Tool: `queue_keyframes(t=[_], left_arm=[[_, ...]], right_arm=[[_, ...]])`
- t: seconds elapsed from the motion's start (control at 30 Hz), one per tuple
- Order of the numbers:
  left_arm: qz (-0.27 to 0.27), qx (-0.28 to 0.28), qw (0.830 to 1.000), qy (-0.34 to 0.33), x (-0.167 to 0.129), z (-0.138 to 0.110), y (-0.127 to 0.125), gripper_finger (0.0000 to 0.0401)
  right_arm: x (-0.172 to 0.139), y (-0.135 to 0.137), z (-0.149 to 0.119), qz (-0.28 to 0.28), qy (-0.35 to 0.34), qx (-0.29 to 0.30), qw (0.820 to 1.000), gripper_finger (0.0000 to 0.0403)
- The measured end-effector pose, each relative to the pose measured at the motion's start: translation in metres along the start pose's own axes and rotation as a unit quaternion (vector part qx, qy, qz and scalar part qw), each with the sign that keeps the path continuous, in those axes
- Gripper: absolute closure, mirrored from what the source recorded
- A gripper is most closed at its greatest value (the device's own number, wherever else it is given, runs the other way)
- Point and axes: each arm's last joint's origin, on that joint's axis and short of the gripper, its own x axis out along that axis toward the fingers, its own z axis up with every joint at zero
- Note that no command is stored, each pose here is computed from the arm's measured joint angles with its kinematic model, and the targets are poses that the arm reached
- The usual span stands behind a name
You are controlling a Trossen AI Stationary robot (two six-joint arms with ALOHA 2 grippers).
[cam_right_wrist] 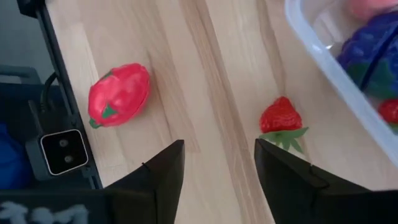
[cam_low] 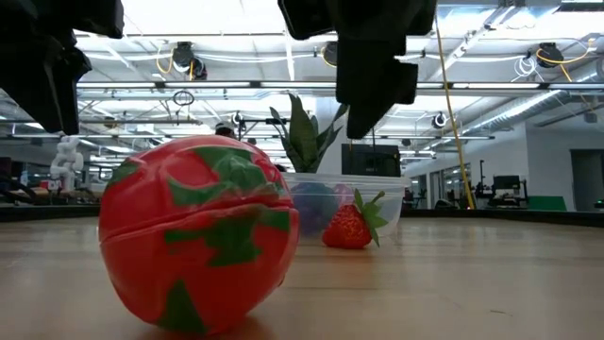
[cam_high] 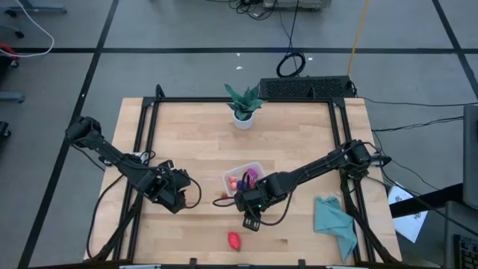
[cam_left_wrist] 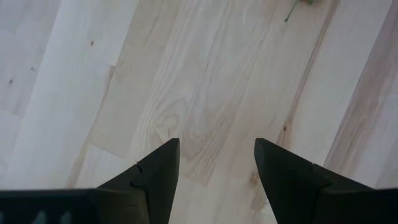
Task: Pick and placing Produce into tupperware
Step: Put the right strawberry into the transparent bin
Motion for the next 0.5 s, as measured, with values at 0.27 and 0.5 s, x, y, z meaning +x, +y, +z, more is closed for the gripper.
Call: queue_keyframes(t=[0.27, 0.5], left_arm=[[0.000, 0.001, 1.000, 0.000, 0.000, 0.000, 0.000, 0.0187], [0.000, 0.000, 1.000, 0.000, 0.000, 0.000, 0.000, 0.0187]], right_arm=[[0.016, -0.008, -0.007, 0.016, 0.007, 0.021, 1.000, 0.0202], [0.022, -0.013, -0.010, 0.012, 0.013, 0.023, 1.000, 0.0197]])
